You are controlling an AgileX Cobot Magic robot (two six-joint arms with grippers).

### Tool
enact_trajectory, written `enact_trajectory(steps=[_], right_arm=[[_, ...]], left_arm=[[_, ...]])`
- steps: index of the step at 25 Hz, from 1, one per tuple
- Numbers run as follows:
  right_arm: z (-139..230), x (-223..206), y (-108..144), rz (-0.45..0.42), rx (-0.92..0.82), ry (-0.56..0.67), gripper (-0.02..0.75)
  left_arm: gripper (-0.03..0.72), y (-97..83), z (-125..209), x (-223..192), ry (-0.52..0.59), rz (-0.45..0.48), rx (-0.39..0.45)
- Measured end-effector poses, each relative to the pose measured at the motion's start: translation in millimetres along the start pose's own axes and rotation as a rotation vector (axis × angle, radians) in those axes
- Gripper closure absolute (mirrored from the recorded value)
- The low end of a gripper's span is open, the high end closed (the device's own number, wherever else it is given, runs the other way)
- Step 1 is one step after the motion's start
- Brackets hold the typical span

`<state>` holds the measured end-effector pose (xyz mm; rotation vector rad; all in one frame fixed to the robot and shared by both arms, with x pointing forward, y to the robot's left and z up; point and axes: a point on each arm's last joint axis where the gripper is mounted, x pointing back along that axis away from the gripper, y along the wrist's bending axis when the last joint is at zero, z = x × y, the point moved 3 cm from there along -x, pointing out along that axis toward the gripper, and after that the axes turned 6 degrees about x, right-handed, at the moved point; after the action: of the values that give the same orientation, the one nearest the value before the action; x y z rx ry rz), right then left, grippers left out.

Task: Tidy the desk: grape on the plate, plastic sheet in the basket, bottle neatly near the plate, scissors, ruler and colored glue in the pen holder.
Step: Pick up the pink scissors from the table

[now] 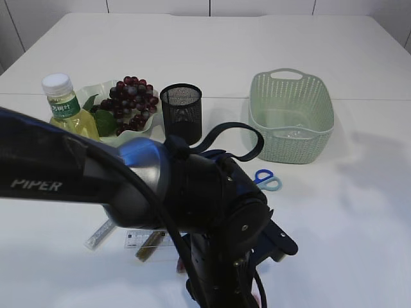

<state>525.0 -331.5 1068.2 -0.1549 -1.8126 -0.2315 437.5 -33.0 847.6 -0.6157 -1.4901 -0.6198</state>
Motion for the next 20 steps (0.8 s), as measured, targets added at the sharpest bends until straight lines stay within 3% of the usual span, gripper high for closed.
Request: enact_trajectory(steps=[20], right_arm=[[0, 0, 0, 0.0, 0.0, 0.0, 0.231]], left_arm=[[0.541, 8.3, -3, 14, -0.03, 0.015, 0.035]])
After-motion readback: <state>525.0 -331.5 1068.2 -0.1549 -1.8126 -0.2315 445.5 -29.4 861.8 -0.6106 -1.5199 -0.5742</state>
